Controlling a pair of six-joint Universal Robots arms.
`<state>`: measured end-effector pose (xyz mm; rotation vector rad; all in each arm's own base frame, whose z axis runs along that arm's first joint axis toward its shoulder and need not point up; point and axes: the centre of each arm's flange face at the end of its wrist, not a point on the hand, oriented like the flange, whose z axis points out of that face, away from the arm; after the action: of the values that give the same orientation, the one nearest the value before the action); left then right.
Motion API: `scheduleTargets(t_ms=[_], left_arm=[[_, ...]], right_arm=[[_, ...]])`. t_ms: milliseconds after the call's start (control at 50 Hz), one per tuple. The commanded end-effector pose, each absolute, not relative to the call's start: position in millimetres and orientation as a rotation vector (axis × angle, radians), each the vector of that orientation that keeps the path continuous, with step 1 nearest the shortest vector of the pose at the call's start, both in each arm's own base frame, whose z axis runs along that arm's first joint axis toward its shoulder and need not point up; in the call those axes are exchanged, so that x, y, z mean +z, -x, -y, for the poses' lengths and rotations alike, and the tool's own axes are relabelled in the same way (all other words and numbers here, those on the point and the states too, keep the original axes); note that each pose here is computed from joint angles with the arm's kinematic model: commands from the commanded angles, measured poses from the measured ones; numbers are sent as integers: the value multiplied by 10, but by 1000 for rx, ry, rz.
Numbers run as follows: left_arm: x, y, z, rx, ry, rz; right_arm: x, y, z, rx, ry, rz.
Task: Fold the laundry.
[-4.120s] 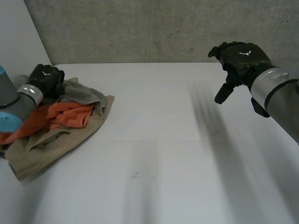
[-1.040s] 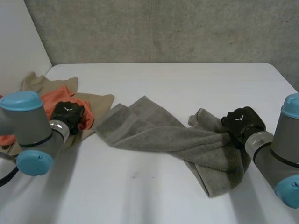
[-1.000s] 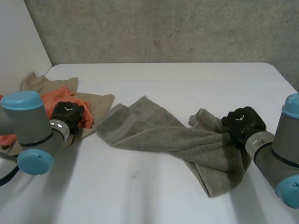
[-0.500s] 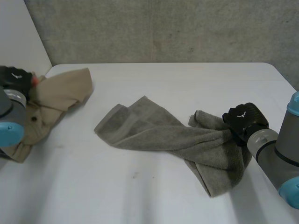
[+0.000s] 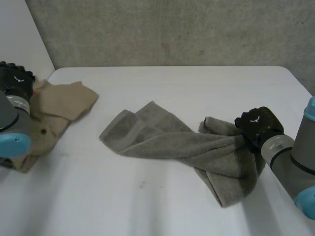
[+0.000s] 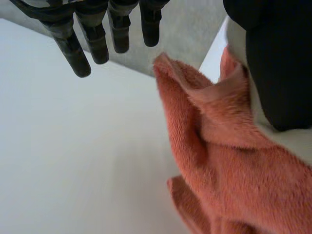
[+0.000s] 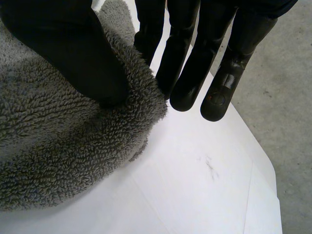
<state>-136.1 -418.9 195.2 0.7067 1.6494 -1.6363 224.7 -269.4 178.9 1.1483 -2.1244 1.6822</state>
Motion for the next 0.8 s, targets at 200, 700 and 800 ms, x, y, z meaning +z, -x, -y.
scheduleTargets(t_ms=[200, 700, 800], left_arm=[[2340, 2229, 3345, -2014, -829, -1896], [1333, 3334, 2302, -1862, -1519, -2342], [1248, 3366, 2434, -1849, -1407, -2369]], right_arm=[[1909, -2249, 2718, 1726, -1123, 2099], [2197, -2233, 2638, 1818, -1078, 2029], [2197, -2236, 2635, 1817, -1080, 2027]])
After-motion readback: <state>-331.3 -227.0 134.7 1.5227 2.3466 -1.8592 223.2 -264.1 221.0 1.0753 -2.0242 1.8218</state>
